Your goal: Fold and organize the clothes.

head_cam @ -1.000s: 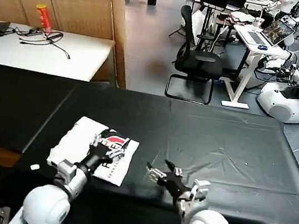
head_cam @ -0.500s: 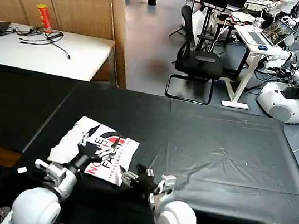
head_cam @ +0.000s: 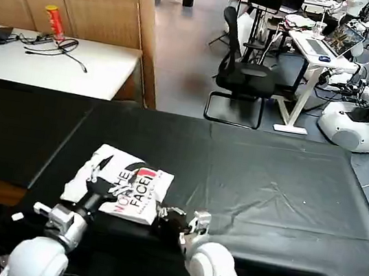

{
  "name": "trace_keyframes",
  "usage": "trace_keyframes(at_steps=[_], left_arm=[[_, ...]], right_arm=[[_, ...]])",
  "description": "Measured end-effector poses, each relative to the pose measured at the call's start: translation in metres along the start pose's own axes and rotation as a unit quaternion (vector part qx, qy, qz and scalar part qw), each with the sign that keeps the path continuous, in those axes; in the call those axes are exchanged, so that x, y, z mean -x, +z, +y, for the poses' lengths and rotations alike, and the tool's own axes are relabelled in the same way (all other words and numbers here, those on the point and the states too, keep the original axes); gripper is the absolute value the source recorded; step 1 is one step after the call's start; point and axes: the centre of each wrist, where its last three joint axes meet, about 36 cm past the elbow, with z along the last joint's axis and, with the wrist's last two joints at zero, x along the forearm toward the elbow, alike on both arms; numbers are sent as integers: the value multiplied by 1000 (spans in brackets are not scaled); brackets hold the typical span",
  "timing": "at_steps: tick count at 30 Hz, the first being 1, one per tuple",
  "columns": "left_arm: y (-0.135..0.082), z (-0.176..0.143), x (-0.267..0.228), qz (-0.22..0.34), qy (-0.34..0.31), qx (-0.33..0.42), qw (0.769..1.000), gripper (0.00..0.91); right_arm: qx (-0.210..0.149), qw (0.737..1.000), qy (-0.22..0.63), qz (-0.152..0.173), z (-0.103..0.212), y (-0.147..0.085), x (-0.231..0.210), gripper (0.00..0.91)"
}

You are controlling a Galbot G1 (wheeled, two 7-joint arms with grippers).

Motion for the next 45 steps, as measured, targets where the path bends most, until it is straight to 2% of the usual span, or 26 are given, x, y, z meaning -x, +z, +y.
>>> trace_keyframes(at_steps=[8,12,13,14,21,27,34,38,40,45], left_arm=[[9,2,3,7,-8,2,1000,878],[16,2,4,13,-12,1,1000,878],[18,2,4,15,-13,0,1000,878],[20,2,4,16,-16,-1,1000,878],[21,-1,4,22,-22,-22,999,878],[28,-2,-3,26,-25,-41,999,878],[36,-5,-10,36,-46,-62,996,878],[31,-8,-19,55,-54,-72,994,878],[28,-9,-25,59,-53,-68,995,878],[22,-17,-42,70,-52,-75,993,878]], right_arm=[[-18,997,77,21,-35,-22,-54,20],[-31,993,118,7,-62,-37,-79,29],[-32,992,125,3,-67,-41,-86,195],[-34,991,130,0,-71,-43,-91,878],[-59,984,165,-16,-84,-55,-126,878],[-72,980,186,-24,-83,-56,-152,878],[-93,971,219,-21,-74,-46,-171,878],[-98,970,222,-13,-66,-32,-180,878],[-109,967,227,-39,-63,-20,-182,878],[-147,949,250,-125,-60,15,-184,878]])
